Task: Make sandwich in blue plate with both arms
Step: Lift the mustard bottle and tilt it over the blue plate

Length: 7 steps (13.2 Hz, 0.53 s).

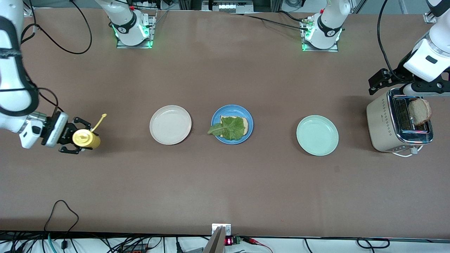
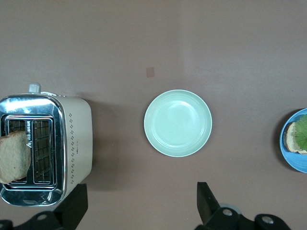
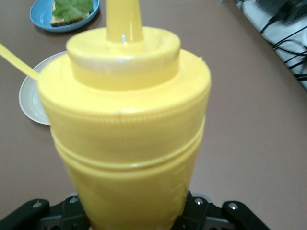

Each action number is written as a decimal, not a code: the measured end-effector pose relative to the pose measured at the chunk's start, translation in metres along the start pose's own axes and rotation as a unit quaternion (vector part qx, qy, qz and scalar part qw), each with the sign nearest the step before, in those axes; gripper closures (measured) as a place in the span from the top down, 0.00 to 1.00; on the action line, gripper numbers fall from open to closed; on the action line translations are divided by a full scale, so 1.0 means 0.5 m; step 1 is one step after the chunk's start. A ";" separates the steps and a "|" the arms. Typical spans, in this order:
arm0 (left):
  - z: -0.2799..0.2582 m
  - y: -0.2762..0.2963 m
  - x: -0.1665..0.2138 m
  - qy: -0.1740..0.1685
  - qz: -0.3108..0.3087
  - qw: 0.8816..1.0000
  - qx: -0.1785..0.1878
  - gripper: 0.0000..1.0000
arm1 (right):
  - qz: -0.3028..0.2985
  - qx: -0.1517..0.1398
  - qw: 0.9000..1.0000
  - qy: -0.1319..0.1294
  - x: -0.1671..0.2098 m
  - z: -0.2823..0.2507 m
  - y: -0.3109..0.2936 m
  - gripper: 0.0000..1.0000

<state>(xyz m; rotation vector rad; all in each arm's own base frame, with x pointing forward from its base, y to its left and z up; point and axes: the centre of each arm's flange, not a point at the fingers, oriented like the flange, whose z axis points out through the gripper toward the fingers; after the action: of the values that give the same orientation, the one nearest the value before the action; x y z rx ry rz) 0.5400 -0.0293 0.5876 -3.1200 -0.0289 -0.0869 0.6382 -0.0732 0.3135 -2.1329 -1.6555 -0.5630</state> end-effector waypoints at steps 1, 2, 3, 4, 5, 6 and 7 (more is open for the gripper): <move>0.000 0.000 0.000 0.000 0.000 1.000 0.000 1.00 | 0.004 0.006 1.000 -0.029 0.052 0.007 -0.009 0.59; 0.000 -0.001 0.000 0.000 0.000 1.000 0.000 1.00 | 0.008 0.011 0.998 -0.055 0.101 0.020 -0.022 0.59; 0.000 -0.001 0.000 0.000 -0.001 1.000 0.000 1.00 | 0.013 0.016 0.997 -0.075 0.146 0.036 -0.035 0.59; 0.000 -0.001 0.000 0.000 -0.001 1.000 0.000 1.00 | 0.020 0.019 0.996 -0.088 0.185 0.053 -0.048 0.59; 0.000 -0.001 0.000 0.000 -0.001 1.000 0.000 1.00 | 0.026 0.021 0.995 -0.099 0.219 0.070 -0.060 0.59; 0.000 -0.001 0.000 0.000 -0.001 1.000 0.000 1.00 | 0.032 0.021 0.993 -0.111 0.249 0.083 -0.072 0.59; 0.000 -0.001 0.000 0.000 -0.001 1.000 0.000 1.00 | 0.039 0.018 0.991 -0.129 0.278 0.092 -0.084 0.59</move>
<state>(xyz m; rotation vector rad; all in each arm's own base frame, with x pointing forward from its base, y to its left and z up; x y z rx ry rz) 0.5401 -0.0286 0.5876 -3.1200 -0.0315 -0.0868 0.6326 0.0746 0.3505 -2.3115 -1.6881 -0.2378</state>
